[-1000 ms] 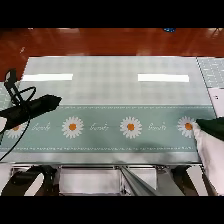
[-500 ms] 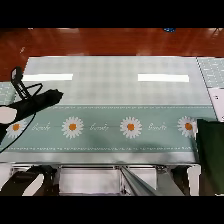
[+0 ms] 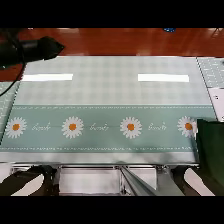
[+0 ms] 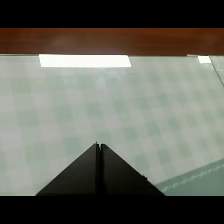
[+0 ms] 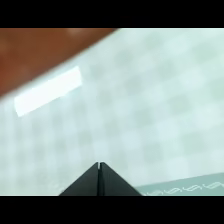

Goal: Fold the shirts.

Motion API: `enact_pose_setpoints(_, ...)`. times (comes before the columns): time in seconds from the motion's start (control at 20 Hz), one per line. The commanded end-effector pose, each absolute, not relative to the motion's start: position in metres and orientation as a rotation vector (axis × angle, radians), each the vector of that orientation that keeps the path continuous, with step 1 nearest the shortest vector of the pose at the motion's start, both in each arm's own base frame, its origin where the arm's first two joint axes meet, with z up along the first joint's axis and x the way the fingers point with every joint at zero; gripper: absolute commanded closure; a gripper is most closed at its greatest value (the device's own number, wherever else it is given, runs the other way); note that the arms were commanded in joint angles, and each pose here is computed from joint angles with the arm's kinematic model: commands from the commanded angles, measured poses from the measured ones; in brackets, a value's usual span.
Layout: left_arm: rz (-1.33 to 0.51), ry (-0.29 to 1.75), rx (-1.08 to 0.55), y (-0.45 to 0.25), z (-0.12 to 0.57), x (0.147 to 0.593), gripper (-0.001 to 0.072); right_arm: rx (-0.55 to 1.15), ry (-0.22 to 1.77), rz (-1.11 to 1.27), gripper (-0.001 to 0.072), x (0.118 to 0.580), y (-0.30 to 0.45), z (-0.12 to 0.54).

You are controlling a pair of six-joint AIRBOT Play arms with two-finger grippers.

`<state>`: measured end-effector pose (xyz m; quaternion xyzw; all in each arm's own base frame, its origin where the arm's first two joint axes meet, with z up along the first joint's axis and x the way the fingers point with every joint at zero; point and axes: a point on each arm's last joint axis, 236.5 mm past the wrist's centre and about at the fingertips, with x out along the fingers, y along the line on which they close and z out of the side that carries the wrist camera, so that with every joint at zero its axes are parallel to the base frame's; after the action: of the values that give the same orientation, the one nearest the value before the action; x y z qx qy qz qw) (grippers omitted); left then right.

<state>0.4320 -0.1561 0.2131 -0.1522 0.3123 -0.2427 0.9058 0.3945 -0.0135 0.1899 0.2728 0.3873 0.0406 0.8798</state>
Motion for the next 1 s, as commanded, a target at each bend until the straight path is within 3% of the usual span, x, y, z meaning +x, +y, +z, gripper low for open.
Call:
enact_pose_setpoints(0.0,-0.472,0.868,-0.146,-0.155,0.175,0.417,0.0691,0.002,1.059,0.14,0.0693,0.42,0.079,0.103)
enact_pose_setpoints(0.15,-0.255,1.131,-0.019,-0.11,0.08,0.403,0.0691,-0.039,1.28,0.04,0.0693,0.411,0.079,0.034)
enact_pose_setpoints(0.25,-0.214,1.221,-0.019,-0.102,0.048,0.39,0.0691,-0.025,1.346,0.011,0.0692,0.406,0.069,0.019)
enact_pose_setpoints(0.95,-0.217,1.247,-0.023,-0.104,0.04,0.387,0.069,-0.059,1.36,-0.018,0.0692,0.403,0.058,0.018)
